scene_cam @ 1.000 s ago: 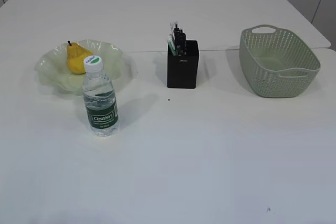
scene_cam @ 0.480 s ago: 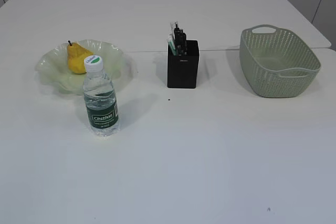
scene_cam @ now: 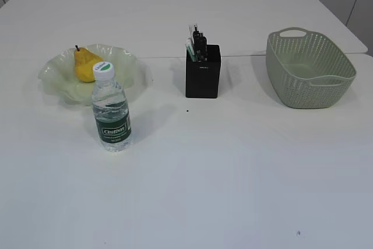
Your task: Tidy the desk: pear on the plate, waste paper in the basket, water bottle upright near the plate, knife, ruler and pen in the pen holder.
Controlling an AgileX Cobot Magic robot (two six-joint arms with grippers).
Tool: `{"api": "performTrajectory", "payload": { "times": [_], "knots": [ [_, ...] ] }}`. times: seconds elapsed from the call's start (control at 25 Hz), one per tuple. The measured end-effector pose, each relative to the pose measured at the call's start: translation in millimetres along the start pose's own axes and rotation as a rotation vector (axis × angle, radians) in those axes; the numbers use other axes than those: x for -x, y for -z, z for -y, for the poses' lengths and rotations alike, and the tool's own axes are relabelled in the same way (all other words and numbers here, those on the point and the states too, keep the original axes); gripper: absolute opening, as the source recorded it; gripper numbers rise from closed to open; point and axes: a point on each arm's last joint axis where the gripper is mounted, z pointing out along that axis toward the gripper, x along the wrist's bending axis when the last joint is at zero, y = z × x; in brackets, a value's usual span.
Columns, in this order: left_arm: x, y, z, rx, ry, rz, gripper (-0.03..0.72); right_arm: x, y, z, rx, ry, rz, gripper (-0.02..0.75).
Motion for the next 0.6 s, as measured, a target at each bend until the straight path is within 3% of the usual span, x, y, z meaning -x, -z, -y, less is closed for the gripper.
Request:
{"api": "performTrajectory", "payload": {
  "times": [0.6],
  "knots": [
    [-0.2, -1.5, -3.1, 0.039, -0.001, -0.001, 0.424, 8.5, -8.8, 4.2, -0.024, 0.048, 0.098, 0.414]
  ]
}}
